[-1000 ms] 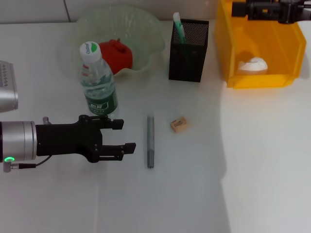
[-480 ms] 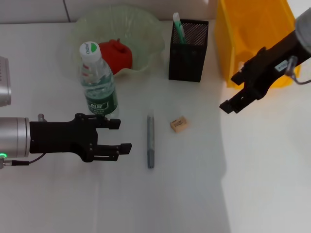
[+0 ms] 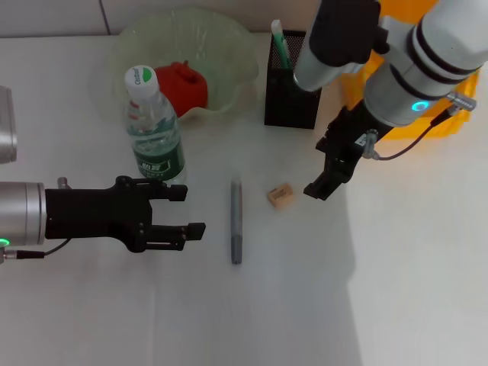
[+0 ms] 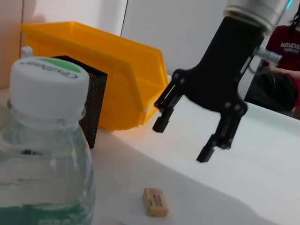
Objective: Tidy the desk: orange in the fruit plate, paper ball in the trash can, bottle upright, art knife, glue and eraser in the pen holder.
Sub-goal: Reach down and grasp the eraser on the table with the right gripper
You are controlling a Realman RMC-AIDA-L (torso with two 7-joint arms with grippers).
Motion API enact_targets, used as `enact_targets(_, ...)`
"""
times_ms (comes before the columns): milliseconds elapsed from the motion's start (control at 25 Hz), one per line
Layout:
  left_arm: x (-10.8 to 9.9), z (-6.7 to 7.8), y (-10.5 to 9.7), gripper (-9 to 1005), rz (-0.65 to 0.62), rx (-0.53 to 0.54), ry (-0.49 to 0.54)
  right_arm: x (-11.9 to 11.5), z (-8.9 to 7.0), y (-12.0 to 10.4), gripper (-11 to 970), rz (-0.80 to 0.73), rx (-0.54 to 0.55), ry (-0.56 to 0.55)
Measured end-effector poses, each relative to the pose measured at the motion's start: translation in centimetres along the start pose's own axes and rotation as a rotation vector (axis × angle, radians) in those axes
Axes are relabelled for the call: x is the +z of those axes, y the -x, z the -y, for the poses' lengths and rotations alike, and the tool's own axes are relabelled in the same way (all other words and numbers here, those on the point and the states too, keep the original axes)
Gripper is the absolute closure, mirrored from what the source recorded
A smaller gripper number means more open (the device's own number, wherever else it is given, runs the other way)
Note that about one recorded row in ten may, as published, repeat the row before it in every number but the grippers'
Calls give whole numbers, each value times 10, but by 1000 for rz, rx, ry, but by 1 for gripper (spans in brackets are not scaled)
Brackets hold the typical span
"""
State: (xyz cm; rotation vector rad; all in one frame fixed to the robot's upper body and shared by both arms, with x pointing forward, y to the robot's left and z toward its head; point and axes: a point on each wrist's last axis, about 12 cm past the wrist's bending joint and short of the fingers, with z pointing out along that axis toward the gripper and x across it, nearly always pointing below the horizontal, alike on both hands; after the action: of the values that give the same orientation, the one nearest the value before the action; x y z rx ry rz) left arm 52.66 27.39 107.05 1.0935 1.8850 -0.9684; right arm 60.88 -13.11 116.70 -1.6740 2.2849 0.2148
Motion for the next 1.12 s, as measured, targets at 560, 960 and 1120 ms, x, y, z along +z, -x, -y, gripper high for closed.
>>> enact_targets(560, 3, 0, 2, 226, 3, -8, -2, 35, -4, 11, 146, 88, -12, 60)
enact_targets(960, 5, 1, 0, 226, 7, -16, 0, 55, -11, 11, 148, 83, -37, 38)
enact_targets(1120, 4, 2, -1, 226, 7, -18, 2, 56, -10, 11, 167, 87, -36, 29)
